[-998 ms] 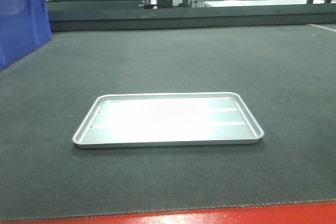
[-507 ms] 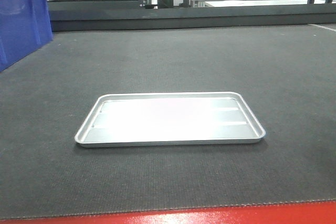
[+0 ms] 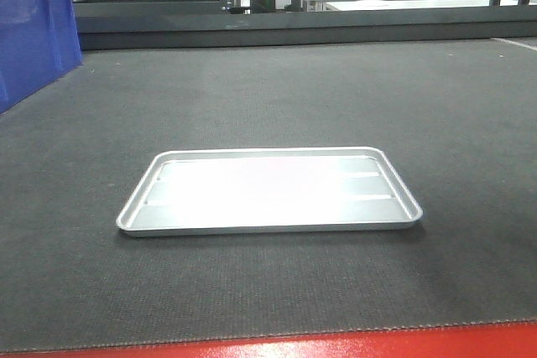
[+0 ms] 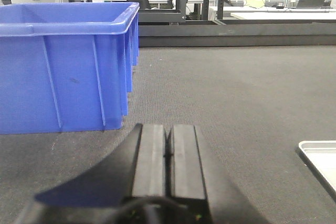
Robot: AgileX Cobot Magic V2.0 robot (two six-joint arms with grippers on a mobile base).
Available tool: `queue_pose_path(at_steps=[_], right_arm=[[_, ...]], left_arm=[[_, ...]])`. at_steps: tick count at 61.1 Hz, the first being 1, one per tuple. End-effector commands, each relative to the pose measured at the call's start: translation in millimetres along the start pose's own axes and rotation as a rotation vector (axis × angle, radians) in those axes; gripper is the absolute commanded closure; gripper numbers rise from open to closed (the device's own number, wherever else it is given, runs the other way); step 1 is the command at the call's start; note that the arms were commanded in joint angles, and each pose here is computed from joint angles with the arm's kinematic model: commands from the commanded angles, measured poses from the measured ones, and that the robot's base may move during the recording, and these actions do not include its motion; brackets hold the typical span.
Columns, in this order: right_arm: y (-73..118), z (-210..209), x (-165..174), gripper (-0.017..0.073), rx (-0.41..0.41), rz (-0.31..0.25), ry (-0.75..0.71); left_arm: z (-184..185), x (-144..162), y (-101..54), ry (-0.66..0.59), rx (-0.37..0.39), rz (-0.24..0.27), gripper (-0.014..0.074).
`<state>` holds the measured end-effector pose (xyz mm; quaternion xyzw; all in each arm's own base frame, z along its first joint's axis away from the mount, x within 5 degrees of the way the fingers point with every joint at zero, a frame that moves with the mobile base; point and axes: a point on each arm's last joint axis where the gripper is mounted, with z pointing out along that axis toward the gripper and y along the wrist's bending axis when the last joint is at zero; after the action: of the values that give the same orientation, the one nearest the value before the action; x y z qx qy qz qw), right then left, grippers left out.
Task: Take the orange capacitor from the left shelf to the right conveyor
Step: 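Move the held cylinder above the silver tray on the conveyor, then lower the cylinder upright onto the silver tray and open the right gripper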
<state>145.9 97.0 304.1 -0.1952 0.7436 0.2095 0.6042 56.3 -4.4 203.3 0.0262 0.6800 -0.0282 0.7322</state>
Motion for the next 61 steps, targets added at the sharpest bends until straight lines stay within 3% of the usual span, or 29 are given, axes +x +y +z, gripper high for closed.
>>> queue_pose_path(at_steps=[1, 14, 25, 36, 49, 61], right_arm=[[3.6, 31, -18, 0.0501, -0.037, -0.013, -0.097], [9.0, 108, 7, 0.0495, -0.124, -0.036, -0.135], [9.8, 147, 41, 0.0384, -0.157, -0.063, -0.046], [9.4, 158, 57, 0.0246, -0.162, -0.056, -0.011], [9.2, 160, 58, -0.0083, -0.166, -0.053, -0.02], [9.4, 161, 59, -0.0069, -0.168, -0.05, -0.025]], left_arm=[[0, -10, 0.2, -0.082, -0.003, -0.005, 0.0699], [0, -10, 0.2, -0.082, -0.003, -0.005, 0.0699], [0, -10, 0.2, -0.082, -0.003, -0.005, 0.0699], [0, -10, 0.2, -0.082, -0.003, -0.005, 0.0699], [0, -10, 0.2, -0.082, -0.003, -0.005, 0.0699], [0, -10, 0.2, -0.082, -0.003, -0.005, 0.0699]])
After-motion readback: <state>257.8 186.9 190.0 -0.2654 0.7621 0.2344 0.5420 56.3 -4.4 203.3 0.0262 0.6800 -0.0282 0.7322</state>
